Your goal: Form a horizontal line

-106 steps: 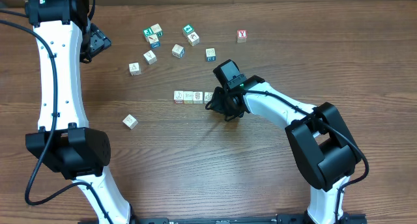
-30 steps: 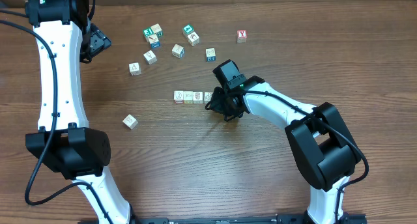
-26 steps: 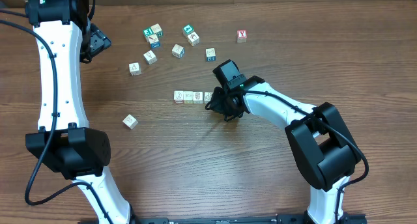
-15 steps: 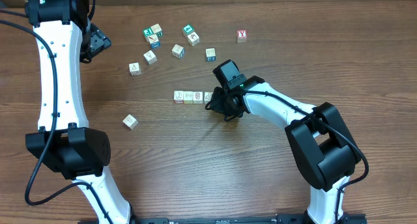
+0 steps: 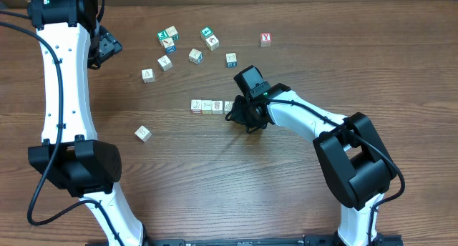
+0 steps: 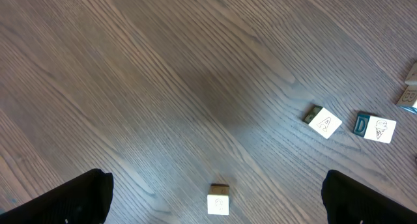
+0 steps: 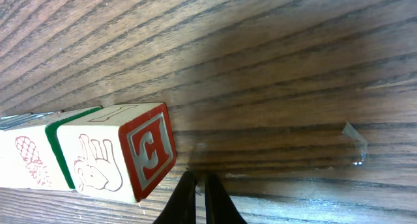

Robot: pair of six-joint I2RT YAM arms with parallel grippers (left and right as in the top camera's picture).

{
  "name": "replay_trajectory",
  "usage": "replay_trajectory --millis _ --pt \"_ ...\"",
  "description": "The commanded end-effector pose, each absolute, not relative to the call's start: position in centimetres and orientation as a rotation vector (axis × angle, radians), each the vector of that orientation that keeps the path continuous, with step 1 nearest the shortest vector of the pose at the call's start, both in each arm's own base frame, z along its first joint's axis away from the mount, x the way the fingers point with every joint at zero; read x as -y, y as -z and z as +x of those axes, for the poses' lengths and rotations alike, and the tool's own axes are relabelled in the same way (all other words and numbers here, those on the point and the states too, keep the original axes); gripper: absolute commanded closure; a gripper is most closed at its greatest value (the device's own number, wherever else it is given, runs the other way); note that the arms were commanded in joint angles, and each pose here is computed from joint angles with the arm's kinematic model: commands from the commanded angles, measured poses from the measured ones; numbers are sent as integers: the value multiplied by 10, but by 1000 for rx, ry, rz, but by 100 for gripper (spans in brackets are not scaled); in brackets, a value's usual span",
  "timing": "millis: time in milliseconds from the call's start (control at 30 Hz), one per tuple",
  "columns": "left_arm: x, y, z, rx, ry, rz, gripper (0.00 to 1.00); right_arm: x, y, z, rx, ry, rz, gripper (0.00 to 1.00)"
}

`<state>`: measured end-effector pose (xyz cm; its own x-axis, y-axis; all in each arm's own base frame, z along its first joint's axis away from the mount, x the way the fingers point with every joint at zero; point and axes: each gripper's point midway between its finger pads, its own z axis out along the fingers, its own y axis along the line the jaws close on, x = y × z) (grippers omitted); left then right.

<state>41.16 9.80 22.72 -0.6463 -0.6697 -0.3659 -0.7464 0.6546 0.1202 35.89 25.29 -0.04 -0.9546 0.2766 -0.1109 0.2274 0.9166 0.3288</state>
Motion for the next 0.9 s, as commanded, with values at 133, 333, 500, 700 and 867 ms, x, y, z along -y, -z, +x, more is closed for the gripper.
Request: replay_trajectory --millis 133,333,500,700,867 --pt "-95 -234 413 -2585 -370 -1097 0 -242 30 338 -3006 -367 402 96" --pt "-95 -234 413 -2585 -370 -1097 0 -241 30 338 -3007 -366 401 96" --pt "-95 -234 413 -2585 -370 -1097 0 -243 29 340 -2996 -376 399 96" --pt "-95 -234 413 -2585 -370 -1097 0 -243 29 341 -2993 -379 398 96" --pt "-95 -234 413 -2585 -370 -1097 0 -247 27 346 -2970 -402 392 96"
